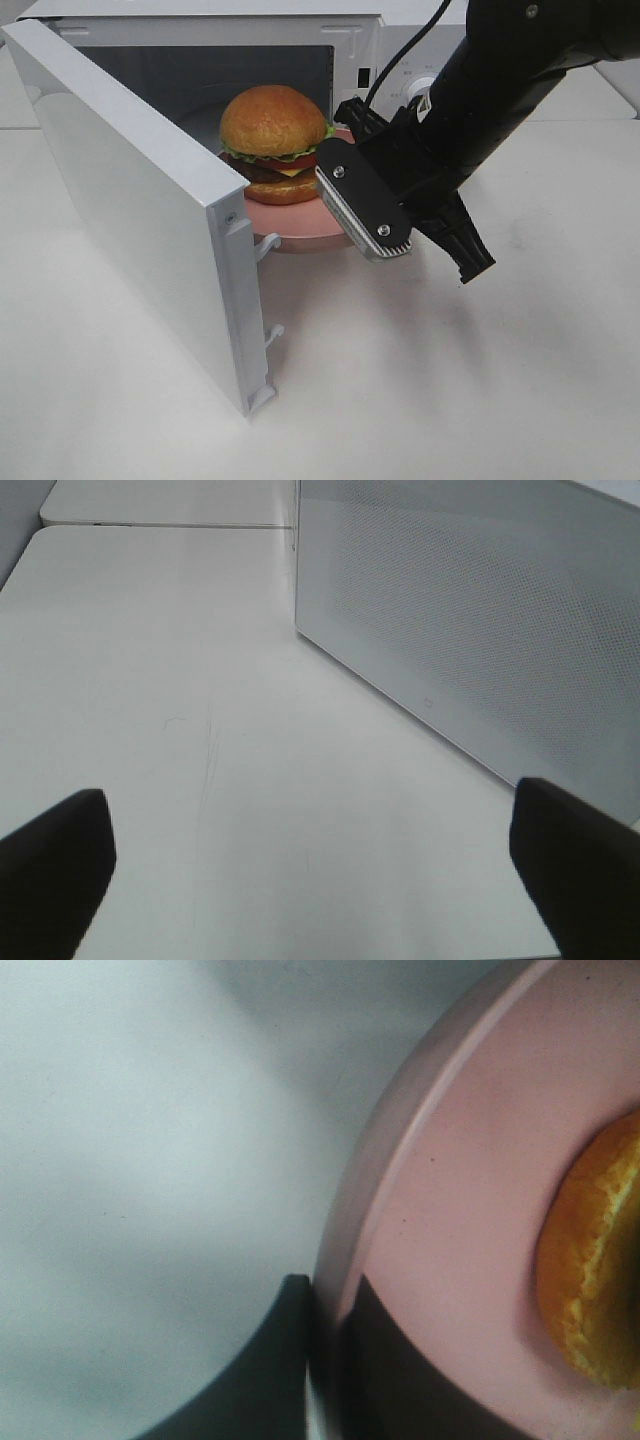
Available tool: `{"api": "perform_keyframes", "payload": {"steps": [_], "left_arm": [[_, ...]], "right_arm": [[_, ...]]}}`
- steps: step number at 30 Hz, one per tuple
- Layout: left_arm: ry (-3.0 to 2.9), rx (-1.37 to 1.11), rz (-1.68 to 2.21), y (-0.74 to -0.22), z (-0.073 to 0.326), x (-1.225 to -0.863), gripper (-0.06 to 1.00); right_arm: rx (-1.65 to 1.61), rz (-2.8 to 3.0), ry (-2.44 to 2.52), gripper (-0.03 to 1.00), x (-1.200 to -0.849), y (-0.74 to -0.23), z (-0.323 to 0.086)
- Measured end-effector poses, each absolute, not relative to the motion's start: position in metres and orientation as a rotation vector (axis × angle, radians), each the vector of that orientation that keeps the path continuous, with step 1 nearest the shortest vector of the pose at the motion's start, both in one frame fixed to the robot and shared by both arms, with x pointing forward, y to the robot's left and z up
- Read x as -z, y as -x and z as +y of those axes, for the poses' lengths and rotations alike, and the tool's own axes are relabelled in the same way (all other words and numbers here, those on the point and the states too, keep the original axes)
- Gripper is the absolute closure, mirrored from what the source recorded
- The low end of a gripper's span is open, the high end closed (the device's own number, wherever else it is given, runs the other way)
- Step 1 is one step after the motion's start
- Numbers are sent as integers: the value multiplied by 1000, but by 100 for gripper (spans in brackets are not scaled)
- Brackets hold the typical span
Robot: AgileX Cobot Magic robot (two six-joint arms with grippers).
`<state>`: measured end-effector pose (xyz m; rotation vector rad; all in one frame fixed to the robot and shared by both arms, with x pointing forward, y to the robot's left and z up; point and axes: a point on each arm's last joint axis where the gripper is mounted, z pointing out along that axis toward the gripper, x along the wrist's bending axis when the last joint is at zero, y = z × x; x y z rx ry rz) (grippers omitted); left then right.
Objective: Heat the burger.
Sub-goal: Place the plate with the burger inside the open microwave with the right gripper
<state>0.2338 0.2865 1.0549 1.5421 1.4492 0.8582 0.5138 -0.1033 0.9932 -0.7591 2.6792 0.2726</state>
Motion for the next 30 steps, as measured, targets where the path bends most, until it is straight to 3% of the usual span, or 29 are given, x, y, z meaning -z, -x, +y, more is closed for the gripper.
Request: {"api": "perform_keyframes", "payload": {"steps": [30], "left_arm": [[-1542, -858, 1449, -234, 286, -1055, -5]], "right_arm": [[-303, 2695, 784, 92, -985, -559, -59]]}}
